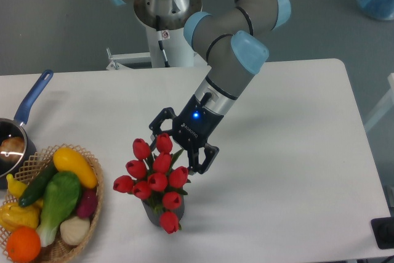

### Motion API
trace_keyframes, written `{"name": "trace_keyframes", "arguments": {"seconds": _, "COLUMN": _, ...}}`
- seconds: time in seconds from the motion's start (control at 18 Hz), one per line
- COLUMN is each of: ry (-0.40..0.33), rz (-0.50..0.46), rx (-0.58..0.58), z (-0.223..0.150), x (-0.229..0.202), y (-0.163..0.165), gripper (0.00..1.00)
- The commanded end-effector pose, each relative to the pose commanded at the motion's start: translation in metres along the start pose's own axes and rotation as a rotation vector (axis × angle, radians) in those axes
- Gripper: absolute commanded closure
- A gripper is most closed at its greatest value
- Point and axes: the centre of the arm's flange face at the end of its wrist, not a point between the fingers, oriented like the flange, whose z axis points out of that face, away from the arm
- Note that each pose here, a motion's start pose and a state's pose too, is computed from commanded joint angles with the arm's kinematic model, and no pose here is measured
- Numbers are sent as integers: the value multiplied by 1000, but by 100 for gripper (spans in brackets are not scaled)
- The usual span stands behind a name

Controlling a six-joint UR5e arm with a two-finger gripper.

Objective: Pick up the flowers from the vase
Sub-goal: 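Lower the open gripper around the tulip stems above the vase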

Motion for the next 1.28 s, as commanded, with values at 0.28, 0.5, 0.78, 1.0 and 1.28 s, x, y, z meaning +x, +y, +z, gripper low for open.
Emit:
{"name": "trace_keyframes", "arguments": {"seconds": 0.28, "ry": 13, "rz": 11, "rx": 51, "z": 2, "x": -2, "y": -2, "gripper": 0}}
{"name": "trace_keyframes", "arguments": {"seconds": 0.5, "ry": 13, "rz": 13, "rx": 51, "z": 5, "x": -3, "y": 1, "gripper": 0}}
{"name": "trace_keyframes", "arguments": {"seconds": 0.78, "ry": 15, "rz": 8, "rx": 48, "z": 7, "x": -5, "y": 3, "gripper": 0}}
{"name": "trace_keyframes", "arguments": {"seconds": 1.0, "ry": 13, "rz": 14, "rx": 52, "z": 8, "x": -8, "y": 1, "gripper": 0}}
{"name": "trace_keyframes", "arguments": {"seconds": 1.28, "ry": 15, "rz": 22, "rx": 53, "z": 15, "x": -17, "y": -1, "gripper": 0}}
